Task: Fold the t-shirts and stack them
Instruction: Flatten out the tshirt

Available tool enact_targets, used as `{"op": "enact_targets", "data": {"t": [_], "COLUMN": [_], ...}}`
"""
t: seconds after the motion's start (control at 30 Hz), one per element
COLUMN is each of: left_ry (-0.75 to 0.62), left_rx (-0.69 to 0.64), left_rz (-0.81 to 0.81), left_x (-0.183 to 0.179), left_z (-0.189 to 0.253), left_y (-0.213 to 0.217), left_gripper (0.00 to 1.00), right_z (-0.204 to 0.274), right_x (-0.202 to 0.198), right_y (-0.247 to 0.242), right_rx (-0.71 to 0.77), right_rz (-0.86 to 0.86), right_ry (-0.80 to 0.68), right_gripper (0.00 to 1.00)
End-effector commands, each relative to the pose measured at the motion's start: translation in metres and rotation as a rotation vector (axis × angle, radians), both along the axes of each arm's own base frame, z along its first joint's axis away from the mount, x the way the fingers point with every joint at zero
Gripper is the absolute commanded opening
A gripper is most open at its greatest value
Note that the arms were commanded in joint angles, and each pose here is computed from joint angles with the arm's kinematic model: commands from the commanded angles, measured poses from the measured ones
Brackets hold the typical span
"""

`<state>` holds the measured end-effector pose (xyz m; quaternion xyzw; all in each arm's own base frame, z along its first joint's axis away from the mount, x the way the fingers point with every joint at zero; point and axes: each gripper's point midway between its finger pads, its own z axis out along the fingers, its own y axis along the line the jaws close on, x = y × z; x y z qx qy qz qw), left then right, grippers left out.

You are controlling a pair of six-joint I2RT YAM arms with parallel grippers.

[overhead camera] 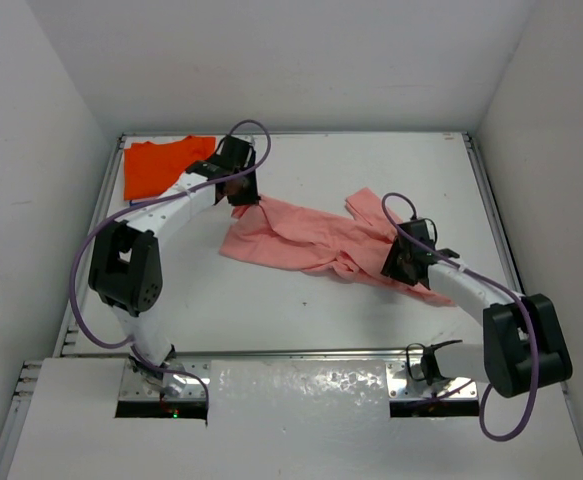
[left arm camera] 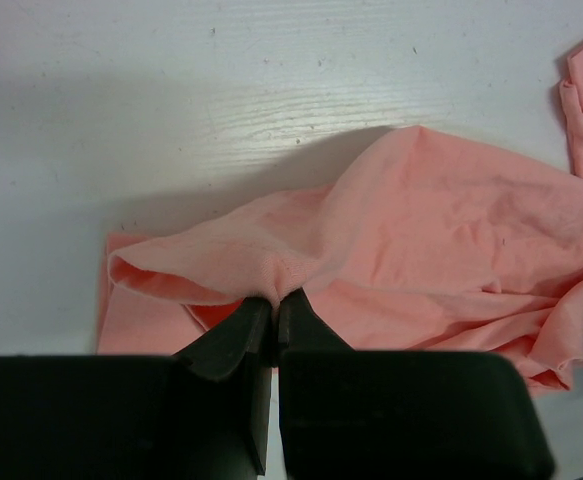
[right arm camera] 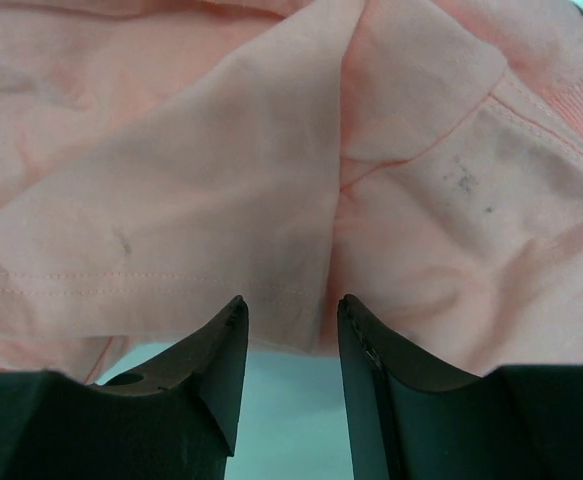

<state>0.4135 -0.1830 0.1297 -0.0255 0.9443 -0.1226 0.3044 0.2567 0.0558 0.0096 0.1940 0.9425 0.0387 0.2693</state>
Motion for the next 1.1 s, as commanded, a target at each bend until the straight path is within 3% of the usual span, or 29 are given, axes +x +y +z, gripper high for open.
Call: {"op": "enact_targets", "data": {"t": [0.0,0.33,0.43,0.47,0.53,0.63,0.73,0.93,1.07], "left_ry": [-0.063,-0.067,-0.064,-0.066,-0.068,-0.082,-0.109,-0.236,-0.317], "left_rx": [-0.007,-0.001,0.004,0.004,0.005,0.012,0.026,-0.075,-0.109], "left_rz": [-0.005,-0.005,-0.005,-0.004,-0.003,0.018,0.065,0.165,0.272], "left_x": [0.014,0.015,0.015,0.015,0.016,0.02,0.024,0.032,0.032], "left_z": [0.021,0.024,0.024,0.025,0.026,0.035,0.054,0.117,0.16], "left_y": [0.0,0.0,0.001,0.001,0.001,0.004,0.014,0.031,0.054], "left_gripper": [0.0,0.0,0.0,0.0,0.0,0.0,0.0,0.0,0.0], "right_z": [0.004,-0.007,-0.007,-0.005,0.004,0.041,0.141,0.254,0.298], "right_x": [0.015,0.009,0.008,0.009,0.012,0.023,0.056,0.059,0.059], "right_y": [0.009,0.007,0.006,0.005,0.001,-0.009,-0.018,-0.066,-0.075], "right_rx": [0.04,0.028,0.022,0.016,-0.012,-0.068,-0.117,-0.245,-0.261], "right_rz": [0.001,-0.034,-0.037,-0.037,-0.033,-0.031,-0.03,-0.15,-0.183], "right_ry": [-0.053,0.009,0.017,0.014,0.007,-0.037,-0.239,-0.386,-0.488], "right_gripper": [0.39,0.34,0.24,0.09,0.01,0.0,0.0,0.0,0.0]}}
